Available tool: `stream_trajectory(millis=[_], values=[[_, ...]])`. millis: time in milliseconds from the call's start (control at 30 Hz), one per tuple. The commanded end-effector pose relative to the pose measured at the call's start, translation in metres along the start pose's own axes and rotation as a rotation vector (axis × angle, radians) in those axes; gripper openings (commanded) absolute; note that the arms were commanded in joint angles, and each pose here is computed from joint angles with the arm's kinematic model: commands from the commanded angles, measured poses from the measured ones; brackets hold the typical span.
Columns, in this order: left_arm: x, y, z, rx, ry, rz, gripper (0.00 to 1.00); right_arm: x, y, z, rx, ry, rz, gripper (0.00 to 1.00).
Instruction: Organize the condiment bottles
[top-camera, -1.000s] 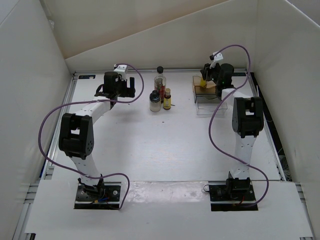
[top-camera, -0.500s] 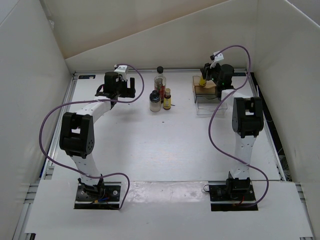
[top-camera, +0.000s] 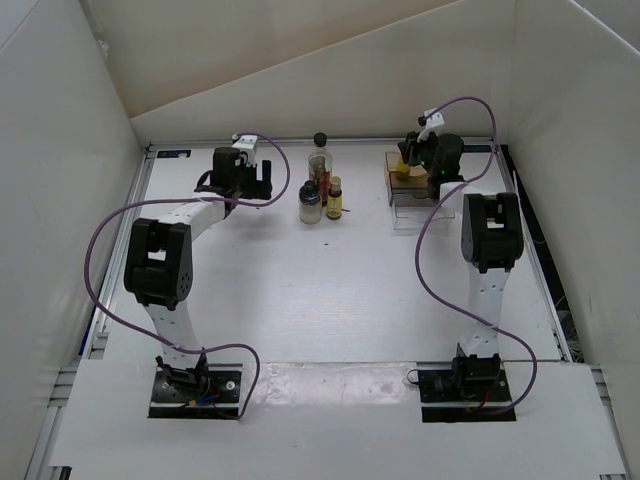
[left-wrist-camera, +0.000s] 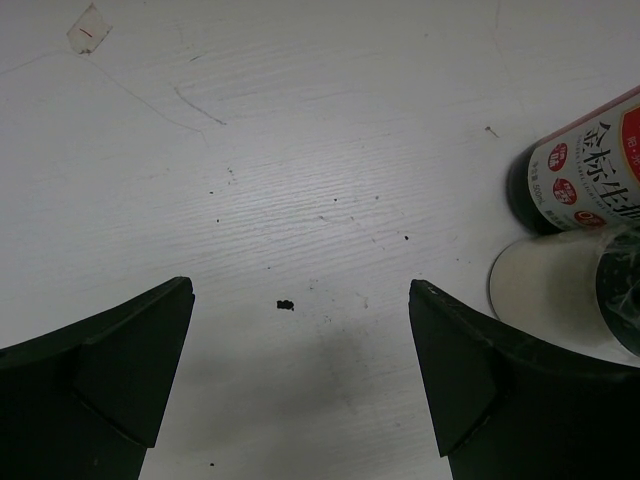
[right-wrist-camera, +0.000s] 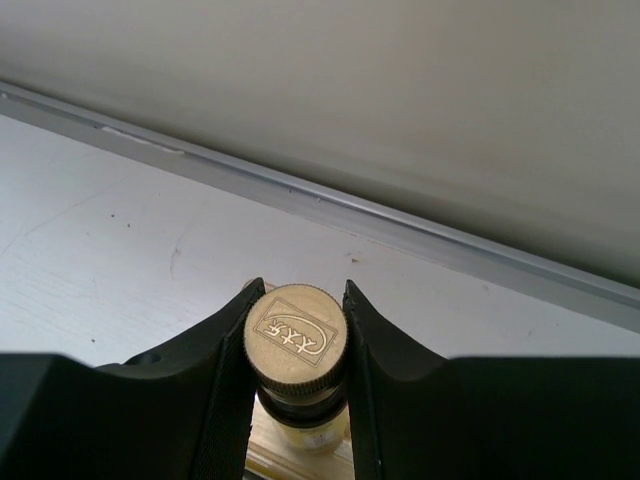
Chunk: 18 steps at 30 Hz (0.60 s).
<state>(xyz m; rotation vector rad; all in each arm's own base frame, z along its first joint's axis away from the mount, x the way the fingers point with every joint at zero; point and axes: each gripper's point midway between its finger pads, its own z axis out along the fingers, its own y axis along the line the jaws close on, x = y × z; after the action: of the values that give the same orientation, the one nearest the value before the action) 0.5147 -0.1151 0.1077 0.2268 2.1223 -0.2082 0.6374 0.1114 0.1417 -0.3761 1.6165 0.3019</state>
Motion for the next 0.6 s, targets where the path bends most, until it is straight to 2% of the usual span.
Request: stream_trajectory(millis=[0,333,400,433,500,533,567], values=[[-0.026,-0.002,-0.004,0.016,-0.055,0.010,1.00,-0.043,-0.001,0.008,0.004,-0.139,-0.044,0.00],[-0.024,-0.002,-0.001,0.014,-0.051,0.011,1.00,-0.032,0.002,0.013,0.011,-0.119,-0.045,0.00],[-0.022,-0.001,0.000,0.013,-0.048,0.011,1.00,-0.029,0.003,0.012,0.020,-0.117,-0.046,0.20],[-0.021,-0.002,0.000,0.016,-0.048,0.011,1.00,-0.027,0.001,0.011,0.032,-0.113,-0.047,0.36],[-0.022,-0.001,-0.001,0.013,-0.051,0.009,1.00,-0.027,0.002,0.010,0.037,-0.112,-0.051,0.43],[-0.021,-0.002,-0.001,0.014,-0.049,0.011,1.00,-0.026,0.004,0.010,0.045,-0.110,-0.056,0.53],[-0.019,-0.001,-0.001,0.013,-0.045,0.009,1.00,-0.027,0.006,0.010,0.047,-0.112,-0.060,0.57]])
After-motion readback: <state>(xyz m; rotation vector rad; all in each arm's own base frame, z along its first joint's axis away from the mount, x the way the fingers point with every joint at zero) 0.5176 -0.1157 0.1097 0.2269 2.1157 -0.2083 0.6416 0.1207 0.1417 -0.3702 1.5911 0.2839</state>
